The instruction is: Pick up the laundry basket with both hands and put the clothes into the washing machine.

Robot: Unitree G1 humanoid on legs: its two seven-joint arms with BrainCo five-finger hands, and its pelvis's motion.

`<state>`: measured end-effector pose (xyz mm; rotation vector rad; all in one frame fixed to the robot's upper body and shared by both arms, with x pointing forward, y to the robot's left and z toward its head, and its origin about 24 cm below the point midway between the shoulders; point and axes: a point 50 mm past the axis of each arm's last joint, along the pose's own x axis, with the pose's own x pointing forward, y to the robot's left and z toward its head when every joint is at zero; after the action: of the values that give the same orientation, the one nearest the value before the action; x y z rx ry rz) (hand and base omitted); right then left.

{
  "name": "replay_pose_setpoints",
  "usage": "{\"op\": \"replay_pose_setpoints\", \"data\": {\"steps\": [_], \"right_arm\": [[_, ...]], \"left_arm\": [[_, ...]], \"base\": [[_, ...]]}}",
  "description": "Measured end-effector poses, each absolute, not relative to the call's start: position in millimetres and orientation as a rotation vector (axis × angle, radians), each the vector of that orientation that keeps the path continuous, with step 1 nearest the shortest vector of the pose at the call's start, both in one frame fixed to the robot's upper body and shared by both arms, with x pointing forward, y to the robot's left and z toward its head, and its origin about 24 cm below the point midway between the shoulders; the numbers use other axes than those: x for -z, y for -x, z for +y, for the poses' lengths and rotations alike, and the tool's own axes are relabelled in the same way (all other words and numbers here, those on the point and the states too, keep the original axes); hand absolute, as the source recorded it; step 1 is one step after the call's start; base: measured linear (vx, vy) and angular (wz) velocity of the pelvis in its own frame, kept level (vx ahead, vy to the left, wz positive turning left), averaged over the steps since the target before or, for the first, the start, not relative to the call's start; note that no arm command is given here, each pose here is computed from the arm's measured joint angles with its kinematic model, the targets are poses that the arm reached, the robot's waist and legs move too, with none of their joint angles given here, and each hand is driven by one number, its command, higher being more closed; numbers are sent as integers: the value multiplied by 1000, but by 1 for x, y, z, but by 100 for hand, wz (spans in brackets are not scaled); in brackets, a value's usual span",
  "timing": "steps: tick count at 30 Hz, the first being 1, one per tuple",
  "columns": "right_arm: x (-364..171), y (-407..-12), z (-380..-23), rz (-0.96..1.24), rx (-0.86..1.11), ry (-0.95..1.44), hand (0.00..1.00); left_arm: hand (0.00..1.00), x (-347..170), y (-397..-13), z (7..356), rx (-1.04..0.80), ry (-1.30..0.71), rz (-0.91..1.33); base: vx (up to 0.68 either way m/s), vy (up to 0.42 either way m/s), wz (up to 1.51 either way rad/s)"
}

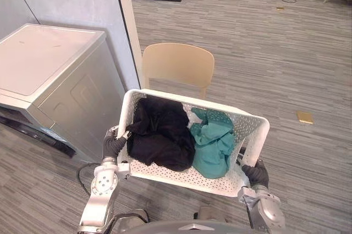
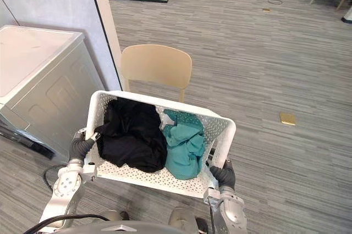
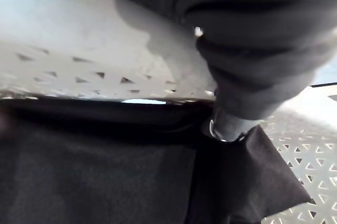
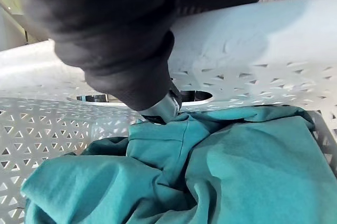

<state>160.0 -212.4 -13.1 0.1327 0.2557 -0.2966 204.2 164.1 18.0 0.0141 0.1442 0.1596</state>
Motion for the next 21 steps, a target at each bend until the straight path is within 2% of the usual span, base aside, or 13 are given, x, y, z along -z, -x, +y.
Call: {"op": "replay_pose_setpoints", "data": {"steps": [13, 18, 21], "right_arm": [[28, -163, -213, 316, 303, -135, 100], [42, -162, -212, 375, 302, -134, 100], [47, -169, -201, 391, 252, -148, 100]], "left_arm": [[100, -13, -205, 163, -136, -32, 165], [100, -7, -205, 165, -136, -47, 202], [100, -8, -205, 178, -165, -76, 200]], "base": [[-1, 134, -14], [40, 53, -8], [59, -59, -46]]}}
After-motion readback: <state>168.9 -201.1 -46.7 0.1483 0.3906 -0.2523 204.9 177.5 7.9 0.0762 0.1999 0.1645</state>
